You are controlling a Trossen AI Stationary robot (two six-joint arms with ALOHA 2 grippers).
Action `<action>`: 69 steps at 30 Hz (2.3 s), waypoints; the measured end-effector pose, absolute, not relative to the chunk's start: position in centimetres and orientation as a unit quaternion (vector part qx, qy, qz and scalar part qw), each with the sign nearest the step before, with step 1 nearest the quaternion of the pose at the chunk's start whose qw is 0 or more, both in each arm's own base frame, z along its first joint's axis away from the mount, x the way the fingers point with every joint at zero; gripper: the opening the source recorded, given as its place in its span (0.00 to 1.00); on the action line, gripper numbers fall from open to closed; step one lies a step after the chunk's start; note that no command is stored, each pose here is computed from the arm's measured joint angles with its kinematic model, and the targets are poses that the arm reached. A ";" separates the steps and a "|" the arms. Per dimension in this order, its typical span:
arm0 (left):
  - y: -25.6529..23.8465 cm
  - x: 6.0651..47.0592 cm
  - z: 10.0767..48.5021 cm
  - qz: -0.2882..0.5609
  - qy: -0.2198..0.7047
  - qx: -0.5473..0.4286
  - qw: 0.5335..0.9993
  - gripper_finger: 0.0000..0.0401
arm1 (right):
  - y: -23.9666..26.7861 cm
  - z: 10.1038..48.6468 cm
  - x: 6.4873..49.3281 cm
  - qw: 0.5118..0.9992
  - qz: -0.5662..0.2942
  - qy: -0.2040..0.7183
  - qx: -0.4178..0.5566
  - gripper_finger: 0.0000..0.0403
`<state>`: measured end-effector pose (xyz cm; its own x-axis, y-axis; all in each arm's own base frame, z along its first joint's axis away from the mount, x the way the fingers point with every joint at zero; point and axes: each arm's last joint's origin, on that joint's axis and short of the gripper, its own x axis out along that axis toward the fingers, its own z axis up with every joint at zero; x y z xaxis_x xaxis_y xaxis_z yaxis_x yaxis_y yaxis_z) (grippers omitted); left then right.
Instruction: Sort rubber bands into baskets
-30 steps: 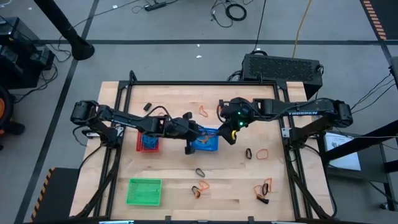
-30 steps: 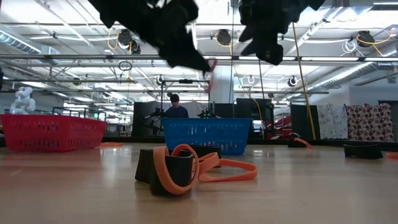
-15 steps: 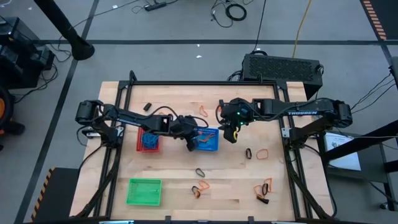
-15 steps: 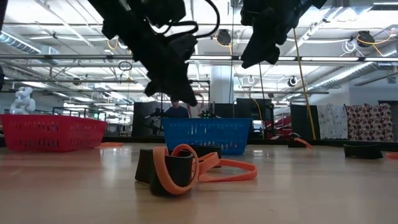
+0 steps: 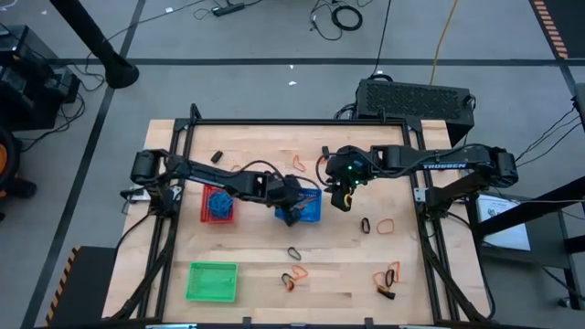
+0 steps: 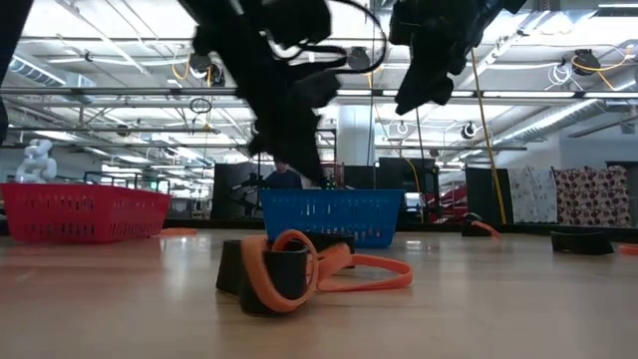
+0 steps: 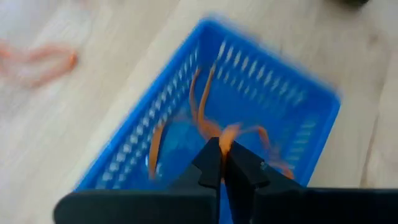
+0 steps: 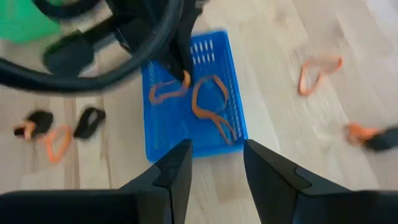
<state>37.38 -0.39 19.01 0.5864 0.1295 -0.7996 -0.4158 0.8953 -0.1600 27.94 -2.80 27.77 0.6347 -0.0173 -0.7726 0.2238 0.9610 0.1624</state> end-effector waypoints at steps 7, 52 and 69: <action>-0.2 37.3 19.3 0.156 0.429 -0.162 0.875 0.13 | -2.7 27.3 27.3 0.873 -0.080 0.458 0.144 0.34; 17.8 37.3 12.8 0.232 0.433 -0.300 0.818 0.36 | 1.2 27.0 27.0 0.832 -0.154 0.462 0.268 0.34; 16.7 38.9 12.7 0.210 0.437 -0.250 0.838 0.03 | 1.7 27.0 27.0 0.836 -0.138 0.468 0.253 0.34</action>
